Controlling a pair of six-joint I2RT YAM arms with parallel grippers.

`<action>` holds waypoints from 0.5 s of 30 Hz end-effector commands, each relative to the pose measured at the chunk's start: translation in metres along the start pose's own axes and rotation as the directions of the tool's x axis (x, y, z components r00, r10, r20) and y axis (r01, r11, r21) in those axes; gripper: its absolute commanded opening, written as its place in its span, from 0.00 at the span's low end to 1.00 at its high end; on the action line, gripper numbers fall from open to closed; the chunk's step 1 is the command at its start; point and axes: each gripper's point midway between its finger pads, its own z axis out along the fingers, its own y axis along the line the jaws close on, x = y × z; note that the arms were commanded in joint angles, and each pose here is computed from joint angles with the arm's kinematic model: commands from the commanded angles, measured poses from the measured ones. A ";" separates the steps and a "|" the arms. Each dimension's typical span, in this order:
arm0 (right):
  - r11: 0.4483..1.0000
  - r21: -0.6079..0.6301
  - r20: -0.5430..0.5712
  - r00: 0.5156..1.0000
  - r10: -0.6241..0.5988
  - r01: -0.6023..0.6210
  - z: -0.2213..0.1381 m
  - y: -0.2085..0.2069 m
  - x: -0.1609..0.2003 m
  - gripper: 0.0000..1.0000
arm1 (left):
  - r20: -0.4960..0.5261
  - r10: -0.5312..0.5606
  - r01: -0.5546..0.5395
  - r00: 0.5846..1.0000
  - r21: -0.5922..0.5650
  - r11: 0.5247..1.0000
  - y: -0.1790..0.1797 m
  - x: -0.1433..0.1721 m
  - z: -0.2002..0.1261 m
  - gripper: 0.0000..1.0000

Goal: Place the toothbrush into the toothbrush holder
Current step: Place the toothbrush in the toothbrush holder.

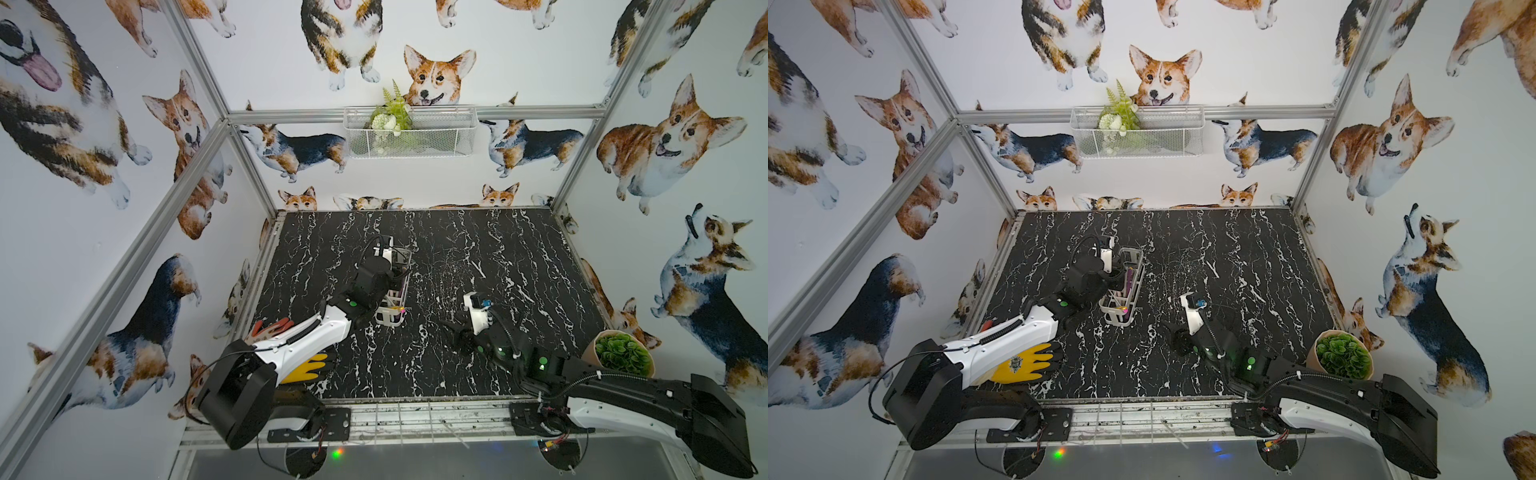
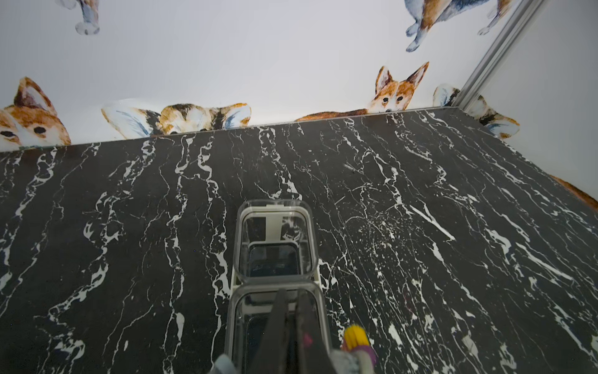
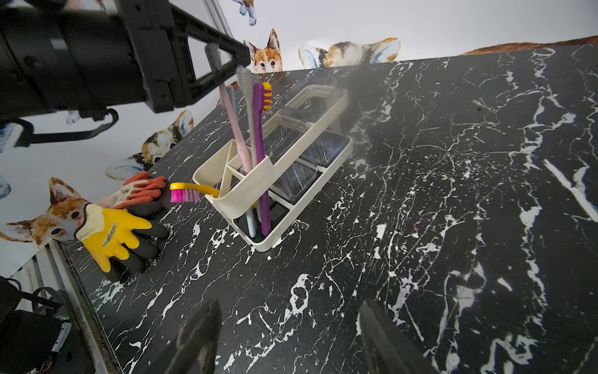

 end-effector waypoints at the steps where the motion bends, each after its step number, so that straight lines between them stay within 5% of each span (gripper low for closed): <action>1: 1.000 0.001 0.034 0.999 0.015 -0.015 -0.001 0.000 -0.007 0.70 | 0.046 -0.039 0.038 0.998 0.011 0.999 -0.002 -0.003 0.001 0.00; 9: 1.000 0.007 0.033 0.999 0.018 -0.018 -0.001 -0.002 -0.005 0.70 | 0.021 -0.036 0.036 0.999 -0.014 0.999 0.004 0.015 0.004 0.00; 15: 1.000 0.008 0.037 0.999 0.018 -0.018 -0.001 -0.002 -0.006 0.70 | 0.035 -0.042 0.042 0.999 -0.013 0.999 0.005 0.012 -0.003 0.17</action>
